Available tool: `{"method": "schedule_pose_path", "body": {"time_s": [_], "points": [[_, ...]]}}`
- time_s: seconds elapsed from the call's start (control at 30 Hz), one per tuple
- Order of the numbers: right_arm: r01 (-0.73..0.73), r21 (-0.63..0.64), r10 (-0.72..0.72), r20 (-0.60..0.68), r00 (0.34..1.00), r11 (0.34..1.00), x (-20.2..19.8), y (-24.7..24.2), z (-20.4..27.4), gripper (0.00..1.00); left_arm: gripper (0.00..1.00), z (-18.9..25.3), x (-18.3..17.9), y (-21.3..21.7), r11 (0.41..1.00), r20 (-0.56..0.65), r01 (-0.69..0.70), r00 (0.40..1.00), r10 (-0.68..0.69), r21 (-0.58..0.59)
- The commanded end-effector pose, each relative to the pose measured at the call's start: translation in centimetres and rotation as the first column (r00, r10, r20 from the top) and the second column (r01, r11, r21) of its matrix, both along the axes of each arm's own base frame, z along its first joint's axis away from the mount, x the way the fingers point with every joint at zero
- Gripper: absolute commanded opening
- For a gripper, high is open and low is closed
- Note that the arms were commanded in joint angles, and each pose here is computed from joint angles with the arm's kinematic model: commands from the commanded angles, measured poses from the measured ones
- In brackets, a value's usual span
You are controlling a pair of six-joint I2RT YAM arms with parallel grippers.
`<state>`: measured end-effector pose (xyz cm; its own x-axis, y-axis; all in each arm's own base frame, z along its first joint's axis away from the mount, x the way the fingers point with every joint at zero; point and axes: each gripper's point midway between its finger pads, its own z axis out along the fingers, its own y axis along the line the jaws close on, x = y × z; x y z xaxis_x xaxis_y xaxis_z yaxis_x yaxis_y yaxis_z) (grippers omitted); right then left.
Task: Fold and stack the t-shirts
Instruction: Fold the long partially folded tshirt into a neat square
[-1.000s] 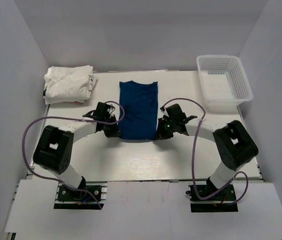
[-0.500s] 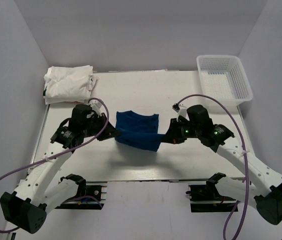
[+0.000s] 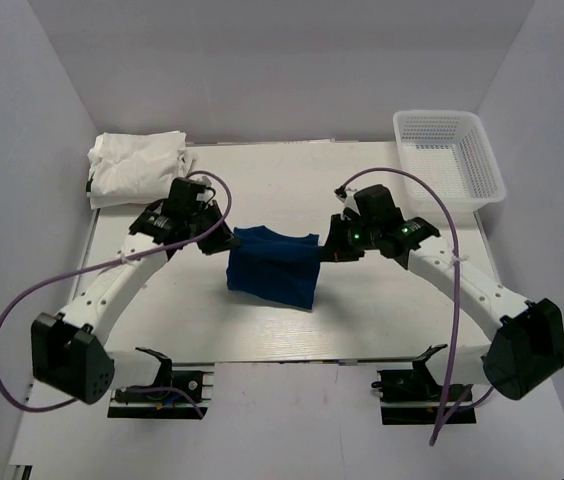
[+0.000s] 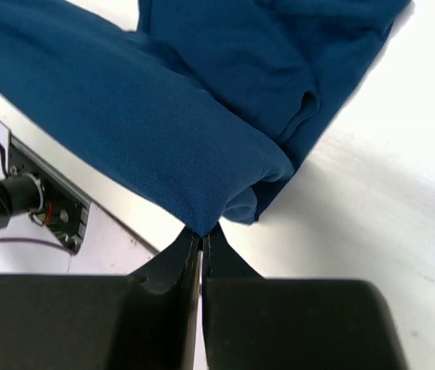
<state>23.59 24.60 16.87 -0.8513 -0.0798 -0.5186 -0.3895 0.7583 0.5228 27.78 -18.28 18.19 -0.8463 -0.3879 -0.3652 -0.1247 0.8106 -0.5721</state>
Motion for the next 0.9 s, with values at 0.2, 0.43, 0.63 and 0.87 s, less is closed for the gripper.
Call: {"method": "schedule_pose_path", "body": {"time_s": [0.2, 0.43, 0.63, 0.87], "points": [[0.066, 0.019, -0.066, 0.004, 0.998, 0.998, 5.4, 0.2, -0.8, 0.00, 0.00, -1.1, 7.6, 1.5, 0.978, 0.036, -0.131, 0.991, 0.127, 0.164], [0.085, -0.007, -0.085, -0.057, 0.995, 0.996, 9.8, 0.9, -3.1, 0.00, 0.00, -4.4, 11.0, 1.3, 0.968, -0.027, -0.125, 0.991, 0.134, 0.218], [0.117, -0.060, -0.121, -0.058, 0.991, 0.991, 13.9, 0.7, -3.5, 0.91, 1.00, -5.7, 14.5, 1.6, 0.959, -0.062, -0.104, 0.990, 0.124, 0.263], [0.033, 0.140, -0.035, 0.013, 0.999, 0.990, 11.7, 2.7, -0.2, 0.91, 1.00, -2.9, 13.0, -1.1, 0.990, 0.013, 0.031, 0.999, -0.033, 0.139]]}}
